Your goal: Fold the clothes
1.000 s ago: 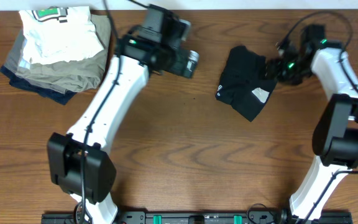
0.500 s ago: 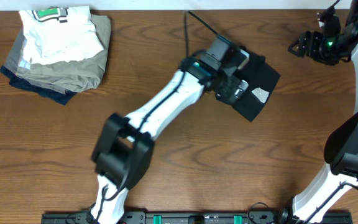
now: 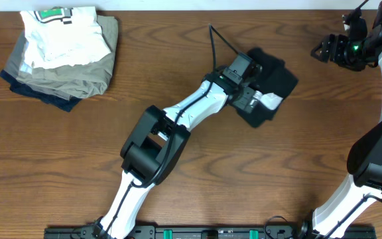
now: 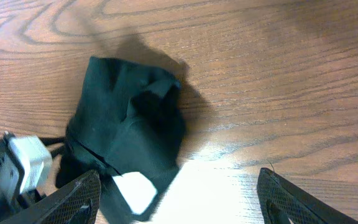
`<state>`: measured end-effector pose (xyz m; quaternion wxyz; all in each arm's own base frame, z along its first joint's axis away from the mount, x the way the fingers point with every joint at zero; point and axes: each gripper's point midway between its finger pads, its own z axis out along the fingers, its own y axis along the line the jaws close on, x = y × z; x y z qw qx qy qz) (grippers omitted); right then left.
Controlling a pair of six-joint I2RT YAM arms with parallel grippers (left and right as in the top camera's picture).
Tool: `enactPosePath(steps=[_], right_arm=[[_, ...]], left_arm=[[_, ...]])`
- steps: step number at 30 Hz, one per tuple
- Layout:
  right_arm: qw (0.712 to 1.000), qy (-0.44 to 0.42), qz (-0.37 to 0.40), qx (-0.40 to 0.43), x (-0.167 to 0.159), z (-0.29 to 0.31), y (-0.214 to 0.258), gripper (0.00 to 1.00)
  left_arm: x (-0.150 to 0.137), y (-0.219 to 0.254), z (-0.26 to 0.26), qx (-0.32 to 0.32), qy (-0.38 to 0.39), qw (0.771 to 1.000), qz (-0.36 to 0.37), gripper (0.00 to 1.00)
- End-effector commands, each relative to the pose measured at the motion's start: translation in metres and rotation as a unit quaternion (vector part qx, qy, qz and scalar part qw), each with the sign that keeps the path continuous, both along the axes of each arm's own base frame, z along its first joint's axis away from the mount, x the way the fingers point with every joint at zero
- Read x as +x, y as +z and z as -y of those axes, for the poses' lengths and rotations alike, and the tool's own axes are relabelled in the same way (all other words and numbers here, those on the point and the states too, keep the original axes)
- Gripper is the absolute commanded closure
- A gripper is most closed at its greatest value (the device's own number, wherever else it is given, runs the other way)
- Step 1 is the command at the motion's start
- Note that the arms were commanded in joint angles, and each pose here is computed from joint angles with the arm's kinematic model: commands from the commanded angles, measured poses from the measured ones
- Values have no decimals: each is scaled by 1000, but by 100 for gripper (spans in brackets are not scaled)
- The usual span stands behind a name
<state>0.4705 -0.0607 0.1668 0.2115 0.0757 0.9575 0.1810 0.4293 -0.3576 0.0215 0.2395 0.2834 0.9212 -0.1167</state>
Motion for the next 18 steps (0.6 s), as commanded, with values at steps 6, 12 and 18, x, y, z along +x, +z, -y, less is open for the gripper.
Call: enactPosePath(steps=[6, 12, 18], right_arm=[[1000, 4, -2, -8, -2, 4, -1, 21], [1000, 4, -4, -7, -3, 3, -1, 20], [1000, 4, -3, -7, -3, 4, -1, 20]], left_arm=[[78, -2, -142, 149, 165, 972, 79, 2], [107, 1, -210, 153, 222, 960, 79, 2], [106, 36, -240, 124, 245, 960, 58, 2]])
